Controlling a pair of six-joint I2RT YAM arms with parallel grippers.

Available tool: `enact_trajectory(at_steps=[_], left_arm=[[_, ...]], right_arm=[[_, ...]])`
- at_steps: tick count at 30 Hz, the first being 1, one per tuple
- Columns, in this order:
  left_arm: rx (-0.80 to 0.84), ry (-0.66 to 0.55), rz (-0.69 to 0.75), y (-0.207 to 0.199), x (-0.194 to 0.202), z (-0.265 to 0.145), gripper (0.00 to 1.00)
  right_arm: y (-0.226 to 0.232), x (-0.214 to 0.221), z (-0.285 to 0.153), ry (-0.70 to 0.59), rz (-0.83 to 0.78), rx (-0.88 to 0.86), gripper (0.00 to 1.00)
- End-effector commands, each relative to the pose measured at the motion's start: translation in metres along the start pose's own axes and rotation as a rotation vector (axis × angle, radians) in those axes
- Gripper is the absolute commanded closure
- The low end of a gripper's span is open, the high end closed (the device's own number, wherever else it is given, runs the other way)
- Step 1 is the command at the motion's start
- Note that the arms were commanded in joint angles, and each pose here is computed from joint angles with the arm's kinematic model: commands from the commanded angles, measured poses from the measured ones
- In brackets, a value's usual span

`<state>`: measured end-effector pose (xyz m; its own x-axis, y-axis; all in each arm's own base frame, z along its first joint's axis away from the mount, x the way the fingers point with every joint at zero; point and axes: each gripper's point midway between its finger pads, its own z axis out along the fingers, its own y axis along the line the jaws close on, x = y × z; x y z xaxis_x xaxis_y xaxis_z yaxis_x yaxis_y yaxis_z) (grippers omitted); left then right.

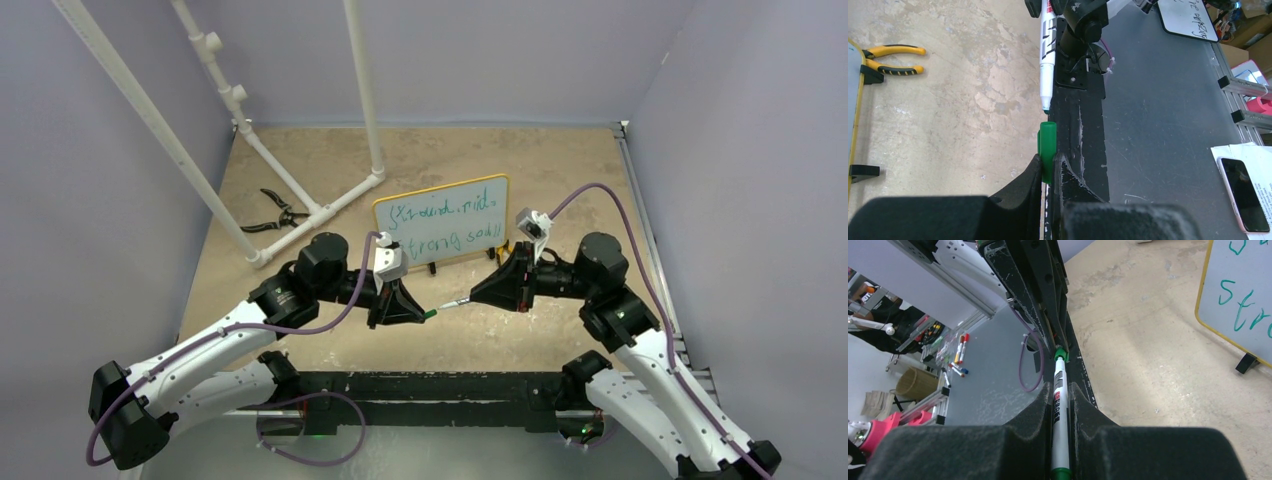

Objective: Write a sentence on the whiteboard
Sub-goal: Close the whiteboard marker at the center of the board.

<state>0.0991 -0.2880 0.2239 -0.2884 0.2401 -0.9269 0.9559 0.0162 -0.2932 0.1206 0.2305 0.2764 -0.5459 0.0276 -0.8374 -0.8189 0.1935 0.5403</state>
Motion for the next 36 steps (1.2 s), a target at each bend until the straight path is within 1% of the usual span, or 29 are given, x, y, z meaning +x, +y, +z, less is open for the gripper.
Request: enact_trajectory(at_steps=[1,36], left_arm=[[0.035,-0.029,0.064,-0.005,-0.009,0.002,1.00],[0.019,-0.024,0.064,-0.002,-0.008,0.003,1.00]], right_arm=[[0.010,-0.009,0.000,-0.011,-0.033,-0.046,1.00],[0.000,0.006,0.006,0.030,0.012,-0.067,1.00]])
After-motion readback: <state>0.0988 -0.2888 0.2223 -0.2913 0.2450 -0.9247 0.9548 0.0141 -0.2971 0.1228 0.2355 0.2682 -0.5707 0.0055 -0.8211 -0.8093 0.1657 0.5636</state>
